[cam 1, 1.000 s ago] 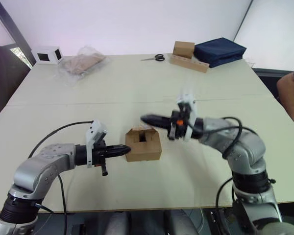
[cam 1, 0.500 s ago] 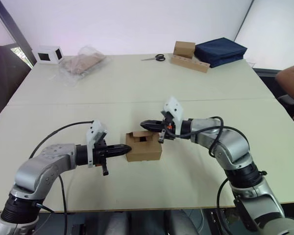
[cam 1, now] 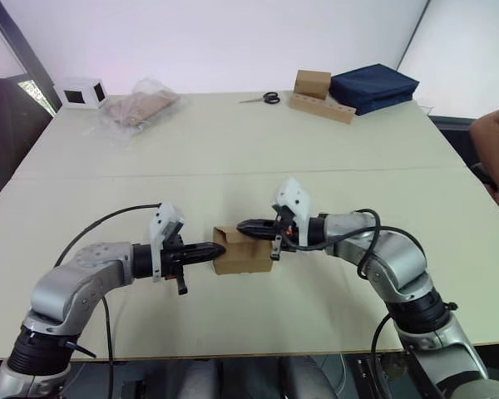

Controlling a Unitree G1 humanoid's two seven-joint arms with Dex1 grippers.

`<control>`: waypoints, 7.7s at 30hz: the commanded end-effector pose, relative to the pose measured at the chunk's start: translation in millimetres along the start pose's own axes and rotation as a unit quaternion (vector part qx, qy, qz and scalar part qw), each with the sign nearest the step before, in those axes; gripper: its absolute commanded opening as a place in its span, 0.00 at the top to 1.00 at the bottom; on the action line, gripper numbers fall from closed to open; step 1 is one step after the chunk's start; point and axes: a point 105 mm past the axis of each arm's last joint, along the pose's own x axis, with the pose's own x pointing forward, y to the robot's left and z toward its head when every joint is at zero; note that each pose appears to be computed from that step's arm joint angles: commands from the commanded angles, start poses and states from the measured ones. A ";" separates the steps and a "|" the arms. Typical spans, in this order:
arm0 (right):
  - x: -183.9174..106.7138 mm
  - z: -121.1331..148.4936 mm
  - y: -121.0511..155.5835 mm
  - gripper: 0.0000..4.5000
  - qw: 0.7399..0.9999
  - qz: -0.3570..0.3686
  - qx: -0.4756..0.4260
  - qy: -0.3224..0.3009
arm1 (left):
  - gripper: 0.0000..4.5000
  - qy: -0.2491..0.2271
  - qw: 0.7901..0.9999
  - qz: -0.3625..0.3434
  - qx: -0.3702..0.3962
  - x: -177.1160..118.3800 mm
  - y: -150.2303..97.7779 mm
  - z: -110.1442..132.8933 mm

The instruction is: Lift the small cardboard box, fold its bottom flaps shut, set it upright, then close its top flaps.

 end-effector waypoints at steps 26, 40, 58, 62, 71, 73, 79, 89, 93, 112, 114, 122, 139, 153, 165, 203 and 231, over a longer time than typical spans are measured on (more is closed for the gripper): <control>-11.5 23.4 3.9 0.95 0.999 -0.007 -0.040 -0.031 | 1.00 -0.070 0.996 0.049 -0.022 17.1 25.6 24.1; -12.4 7.5 10.0 0.56 0.990 -0.011 -0.137 0.042 | 1.00 -0.067 0.996 0.036 -0.037 18.8 21.5 22.0; -8.4 -0.2 -7.5 0.56 0.975 -0.060 -0.203 0.067 | 1.00 -0.065 0.996 0.033 -0.044 21.3 16.3 16.0; -7.0 2.6 -6.1 0.56 0.977 -0.061 -0.196 0.056 | 1.00 -0.061 0.997 0.031 -0.043 22.0 14.3 14.0; -5.4 3.9 -1.0 0.56 0.980 -0.049 -0.188 0.048 | 1.00 -0.053 0.997 0.037 -0.036 22.8 16.5 11.4; -4.9 2.2 -0.2 0.56 0.980 -0.044 -0.189 0.052 | 1.00 -0.050 0.997 0.041 -0.033 23.0 18.0 10.2; -4.3 -0.2 -1.6 0.56 0.978 -0.045 -0.193 0.061 | 1.00 -0.051 0.997 0.045 -0.030 23.1 19.2 10.6; 5.3 12.9 5.1 0.56 0.983 -0.028 -0.177 0.033 | 1.00 -0.054 0.997 0.046 -0.030 25.3 18.8 11.8; 7.8 12.5 7.2 0.56 0.983 -0.023 -0.177 0.034 | 1.00 -0.055 0.997 0.048 -0.027 24.6 19.4 15.8; 11.8 5.0 1.2 0.56 0.979 -0.030 -0.191 0.060 | 1.00 -0.059 0.996 0.056 -0.021 25.7 17.1 29.1; 10.7 3.2 -0.4 0.56 0.979 -0.032 -0.192 0.066 | 1.00 -0.057 0.997 0.054 -0.020 25.9 17.1 28.3; 13.3 -0.9 0.6 0.56 0.977 -0.029 -0.196 0.078 | 1.00 -0.056 0.997 0.051 -0.020 23.5 16.7 21.6; -3.4 20.3 13.2 0.56 0.998 -0.022 -0.038 -0.038 | 1.00 -0.050 0.998 0.048 -0.005 16.9 20.4 10.3; -15.5 0.1 18.7 0.56 0.999 -0.031 0.011 -0.005 | 1.00 -0.040 0.998 0.020 0.034 18.5 5.1 28.1; -5.4 -20.0 26.0 0.56 0.999 -0.016 0.015 0.037 | 1.00 0.030 0.996 0.036 0.082 25.1 3.4 1.5; -74.2 7.1 17.1 0.56 0.995 -0.058 0.048 -0.068 | 1.00 -0.012 0.988 0.132 0.077 -62.6 -0.4 17.9; -123.0 -61.5 16.9 0.56 0.989 -0.082 0.106 0.055 | 1.00 0.044 0.990 0.129 -0.028 -86.6 -11.3 -55.1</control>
